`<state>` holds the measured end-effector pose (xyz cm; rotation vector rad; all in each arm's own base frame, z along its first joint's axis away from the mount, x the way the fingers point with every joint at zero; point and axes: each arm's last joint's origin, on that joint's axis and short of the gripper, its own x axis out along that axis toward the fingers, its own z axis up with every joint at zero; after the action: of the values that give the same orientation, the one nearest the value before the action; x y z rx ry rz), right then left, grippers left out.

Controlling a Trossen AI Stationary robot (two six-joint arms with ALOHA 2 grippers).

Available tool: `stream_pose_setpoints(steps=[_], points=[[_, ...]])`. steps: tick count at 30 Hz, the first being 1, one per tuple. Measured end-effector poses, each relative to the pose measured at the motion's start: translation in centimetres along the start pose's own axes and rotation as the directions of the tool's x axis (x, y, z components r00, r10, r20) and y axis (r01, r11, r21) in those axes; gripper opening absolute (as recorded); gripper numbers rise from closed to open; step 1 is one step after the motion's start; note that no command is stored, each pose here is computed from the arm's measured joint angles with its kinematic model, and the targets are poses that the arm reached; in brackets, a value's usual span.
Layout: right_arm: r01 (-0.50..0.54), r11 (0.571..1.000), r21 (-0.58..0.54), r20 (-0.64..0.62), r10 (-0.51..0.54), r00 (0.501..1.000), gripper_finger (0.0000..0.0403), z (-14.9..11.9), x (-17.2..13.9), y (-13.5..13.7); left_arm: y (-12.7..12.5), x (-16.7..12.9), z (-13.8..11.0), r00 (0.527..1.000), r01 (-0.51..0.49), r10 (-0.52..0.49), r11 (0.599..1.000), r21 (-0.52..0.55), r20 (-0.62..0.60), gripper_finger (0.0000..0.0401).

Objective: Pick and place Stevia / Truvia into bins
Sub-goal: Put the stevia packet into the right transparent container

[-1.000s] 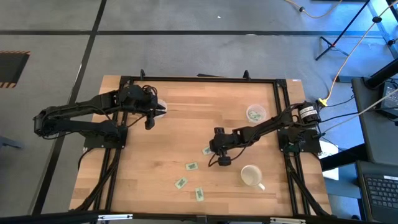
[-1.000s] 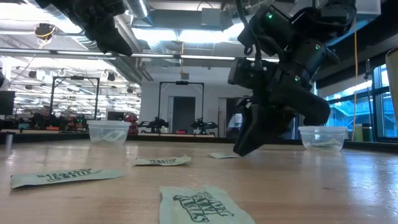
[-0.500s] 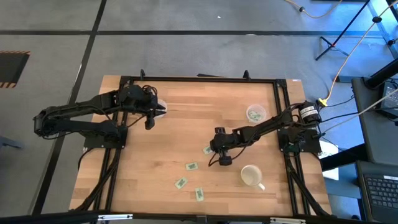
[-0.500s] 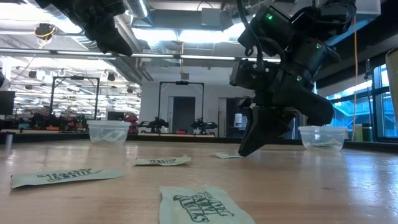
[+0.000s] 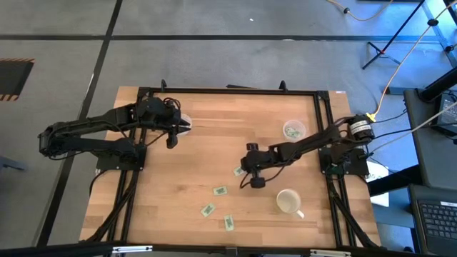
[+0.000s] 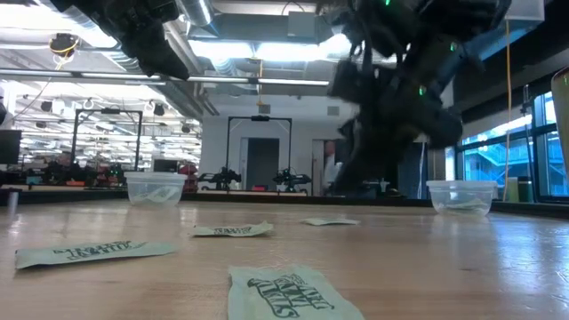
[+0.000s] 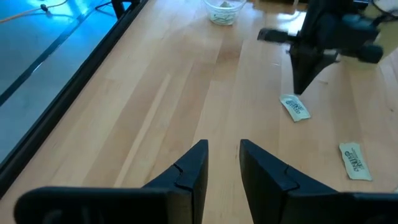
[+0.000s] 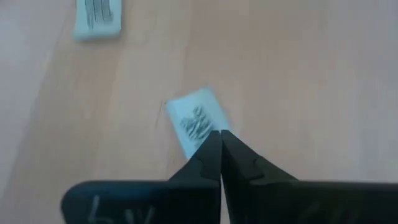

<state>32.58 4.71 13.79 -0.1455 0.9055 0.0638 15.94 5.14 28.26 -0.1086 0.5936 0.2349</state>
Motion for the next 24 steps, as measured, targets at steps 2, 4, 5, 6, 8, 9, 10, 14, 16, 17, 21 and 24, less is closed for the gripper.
stream_pose_setpoints(steps=[2, 4, 5, 6, 8, 9, 10, 14, 16, 17, 21, 24], points=[[0.014, 1.0, 0.006, 0.029, -0.014, 0.999, 0.0001, 0.5, -1.1, -0.2, 0.0, 0.0, 0.0, 1.0, 0.0, 0.0, 1.0, 0.0, 0.001, 0.0086], [0.031, 0.999, 0.018, 0.053, -0.031, 0.998, 0.0001, 1.0, -2.5, -0.4, 0.0, 0.0, 0.0, 1.0, 0.0, 0.0, 1.0, 0.0, 0.0, 0.0086], [0.041, 0.999, 0.026, 0.072, -0.043, 0.997, 0.0001, 1.3, -3.4, -0.5, 0.0, 0.0, 0.0, 1.0, 0.0, 0.0, 1.0, 0.0, 0.0, 0.0086], [0.048, 0.998, 0.03, 0.081, -0.05, 0.995, 0.0001, 1.5, -4.2, -0.6, 0.0, 0.0, 0.0, 1.0, 0.0, 0.0, 1.0, 0.0, 0.0, 0.0086], [0.045, 0.997, 0.061, 0.099, -0.051, 0.994, 0.0001, 1.8, -5.4, -0.7, 0.0, 0.0, 0.0, 1.0, 0.0, 0.0, 1.0, 0.0, 0.0, 0.0086], [0.041, 0.996, 0.074, 0.097, -0.049, 0.994, 0.0002, 1.7, -5.6, -0.8, 0.0, 0.0, 0.0, 1.0, 0.0, 0.0, 1.0, 0.0, 0.0, 0.0086], [0.039, 0.996, 0.085, 0.101, -0.047, 0.994, 0.0004, 1.8, -5.8, -0.8, 0.0, 0.0, 0.0, 1.0, 0.0, 0.0, 1.0, 0.0, 0.001, 0.0086], [0.039, 0.998, 0.05, 0.107, -0.044, 0.993, 0.0024, 1.8, -5.6, -0.7, 0.0, 0.0, 0.0, 1.0, 0.0, 0.0, 1.0, 0.0, 0.0, 0.0086], [0.038, 0.999, 0.039, 0.101, -0.042, 0.994, 0.0036, 1.8, -5.3, -0.7, 0.0, 0.0, 0.0, 1.0, 0.0, 0.0, 1.0, 0.0, 0.0, 0.0086], [0.038, 0.998, 0.04, 0.099, -0.042, 0.994, 0.0045, 1.7, -5.2, -0.7, 0.0, 0.0, 0.0, 1.0, 0.0, 0.0, 1.0, 0.0, 0.0, 0.0086], [0.037, 0.998, 0.041, 0.093, -0.041, 0.995, 0.0095, 1.6, -4.7, -0.6, 0.0, 0.0, 0.0, 1.0, 0.0, 0.0, 1.0, 0.0, -0.004, 0.0086], [0.039, 0.999, 0.014, 0.099, -0.041, 0.994, 0.0136, 1.7, -4.1, -0.6, 0.0, 0.0, -0.1, 1.0, 0.0, 0.0, 1.0, -0.001, -0.007, 0.0086]])
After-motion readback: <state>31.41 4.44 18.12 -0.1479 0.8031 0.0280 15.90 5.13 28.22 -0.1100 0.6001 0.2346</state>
